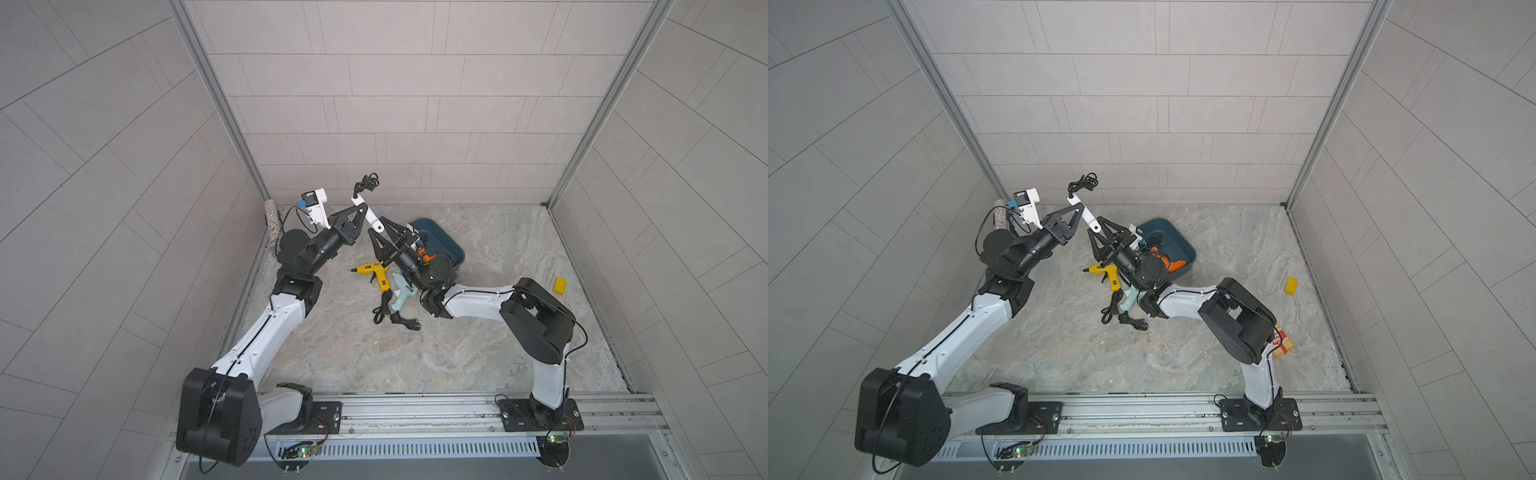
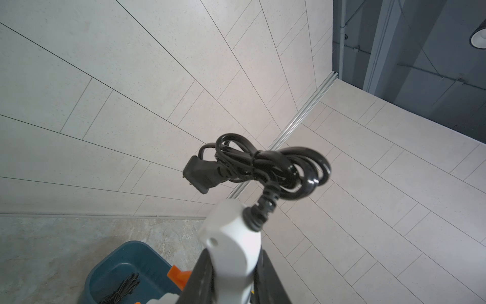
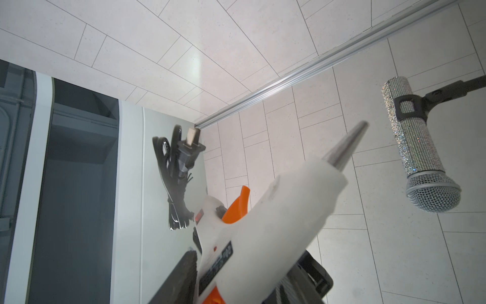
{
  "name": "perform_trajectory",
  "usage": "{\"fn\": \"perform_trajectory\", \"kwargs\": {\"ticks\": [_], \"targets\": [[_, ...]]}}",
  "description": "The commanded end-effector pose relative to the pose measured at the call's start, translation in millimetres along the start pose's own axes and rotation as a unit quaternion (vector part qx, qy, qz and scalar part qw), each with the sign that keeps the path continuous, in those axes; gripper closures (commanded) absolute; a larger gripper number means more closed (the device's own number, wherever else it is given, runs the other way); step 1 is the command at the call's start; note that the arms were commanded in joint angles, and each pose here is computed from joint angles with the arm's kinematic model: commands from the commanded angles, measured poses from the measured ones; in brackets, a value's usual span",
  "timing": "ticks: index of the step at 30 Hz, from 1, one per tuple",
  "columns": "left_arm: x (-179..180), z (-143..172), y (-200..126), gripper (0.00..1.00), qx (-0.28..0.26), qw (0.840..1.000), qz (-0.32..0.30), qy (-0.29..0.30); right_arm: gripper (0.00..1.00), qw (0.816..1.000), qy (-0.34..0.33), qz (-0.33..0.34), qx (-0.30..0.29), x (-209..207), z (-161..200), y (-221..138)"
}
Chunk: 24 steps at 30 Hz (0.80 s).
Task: Put the hot melt glue gun into the storage box
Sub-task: Pick up the hot melt adhesive gun from the center of the board.
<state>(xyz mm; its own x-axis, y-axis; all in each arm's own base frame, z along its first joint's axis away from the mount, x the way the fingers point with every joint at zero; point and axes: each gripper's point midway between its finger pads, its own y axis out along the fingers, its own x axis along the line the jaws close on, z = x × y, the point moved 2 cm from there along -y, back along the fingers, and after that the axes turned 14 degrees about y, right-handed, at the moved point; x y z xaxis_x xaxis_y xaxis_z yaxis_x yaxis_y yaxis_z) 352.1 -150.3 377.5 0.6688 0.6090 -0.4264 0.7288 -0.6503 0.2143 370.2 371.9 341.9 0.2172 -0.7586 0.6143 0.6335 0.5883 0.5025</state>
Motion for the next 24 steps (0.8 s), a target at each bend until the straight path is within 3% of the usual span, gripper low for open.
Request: {"fn": "perform_trajectory", "kwargs": {"ticks": [1,10,17,24], "targets": [[-40,65,-13,0.97,0.138,0.983,0.104,-0.063,0.65,0.977,0.210,-0.028,0.033,24,13,18],[-44,79,-26,0.92,0.176,0.977,0.105,-0.062,0.97,0.984,0.154,0.021,0.081,21,15,27],[-48,70,-32,0.46,0.176,0.980,0.086,-0.042,1.00,0.990,0.064,0.063,0.106,29,5,14],[-57,50,-44,0.31,0.160,0.985,0.061,-0.009,1.00,0.992,-0.032,0.112,0.040,53,-44,-21]]}}
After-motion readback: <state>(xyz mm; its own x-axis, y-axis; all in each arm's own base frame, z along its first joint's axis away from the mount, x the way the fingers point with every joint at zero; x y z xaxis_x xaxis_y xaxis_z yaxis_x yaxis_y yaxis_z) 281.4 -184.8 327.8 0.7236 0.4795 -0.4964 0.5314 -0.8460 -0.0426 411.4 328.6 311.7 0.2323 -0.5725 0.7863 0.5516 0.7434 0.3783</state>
